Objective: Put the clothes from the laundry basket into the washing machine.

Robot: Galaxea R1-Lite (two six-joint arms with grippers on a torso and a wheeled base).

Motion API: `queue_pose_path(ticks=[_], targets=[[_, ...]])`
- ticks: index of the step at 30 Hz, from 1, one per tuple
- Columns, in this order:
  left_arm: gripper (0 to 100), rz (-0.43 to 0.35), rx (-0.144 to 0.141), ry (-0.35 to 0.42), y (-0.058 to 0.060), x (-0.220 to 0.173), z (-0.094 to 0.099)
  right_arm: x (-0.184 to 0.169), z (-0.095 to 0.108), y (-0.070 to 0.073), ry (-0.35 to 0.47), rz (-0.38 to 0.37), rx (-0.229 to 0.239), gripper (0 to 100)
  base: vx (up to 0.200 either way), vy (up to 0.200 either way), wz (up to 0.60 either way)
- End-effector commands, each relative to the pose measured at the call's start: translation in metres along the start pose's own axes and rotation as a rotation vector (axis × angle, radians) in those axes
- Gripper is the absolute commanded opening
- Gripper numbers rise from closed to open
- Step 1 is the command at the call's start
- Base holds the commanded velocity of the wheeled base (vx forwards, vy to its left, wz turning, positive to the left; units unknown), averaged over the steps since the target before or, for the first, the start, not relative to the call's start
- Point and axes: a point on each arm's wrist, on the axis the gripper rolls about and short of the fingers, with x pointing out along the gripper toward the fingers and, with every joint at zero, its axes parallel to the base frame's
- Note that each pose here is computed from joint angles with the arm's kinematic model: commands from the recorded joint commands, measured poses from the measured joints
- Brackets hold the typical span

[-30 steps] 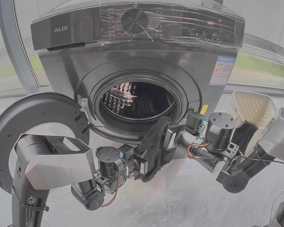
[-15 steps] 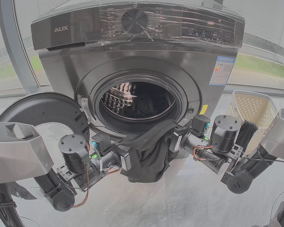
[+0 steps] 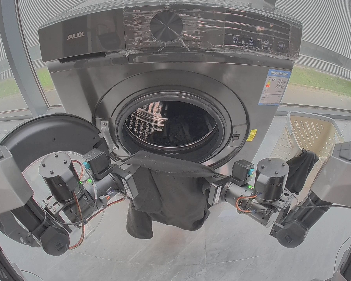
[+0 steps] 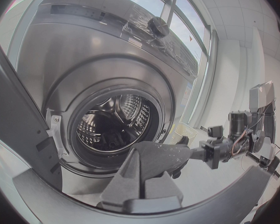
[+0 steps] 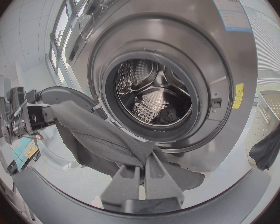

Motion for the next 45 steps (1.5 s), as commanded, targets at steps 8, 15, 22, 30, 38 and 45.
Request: queue_pose_path(ticks=[8, 15, 22, 30, 38, 45], targets=[[0, -0.019, 0.004, -0.035, -0.002, -0.005, 0.011, 0.018, -0.035, -0.01, 0.079, 0.0, -0.01, 0, 0.0, 0.0, 0.0], [0, -0.022, 0.007, -0.035, -0.003, -0.005, 0.011, 0.021, -0.044, -0.012, 0.106, -0.007, -0.023, 100, 0.0, 0.0, 0.0], [0, -0.034, 0.005, -0.038, -0.006, -0.005, 0.011, 0.026, -0.066, -0.016, 0.164, -0.017, -0.058, 100, 0.0, 0.0, 0.0], [0, -0.037, 0.006, -0.042, -0.007, -0.004, 0.012, 0.029, -0.079, -0.015, 0.198, -0.011, -0.079, 100, 0.0, 0.0, 0.0], [0, -0.037, 0.004, -0.044, -0.007, -0.004, 0.013, 0.033, -0.093, -0.011, 0.208, 0.028, -0.084, 100, 0.0, 0.0, 0.0], [0, -0.036, 0.006, -0.047, -0.007, -0.004, 0.013, 0.043, -0.107, -0.013, 0.221, 0.038, -0.088, 100, 0.0, 0.0, 0.0]])
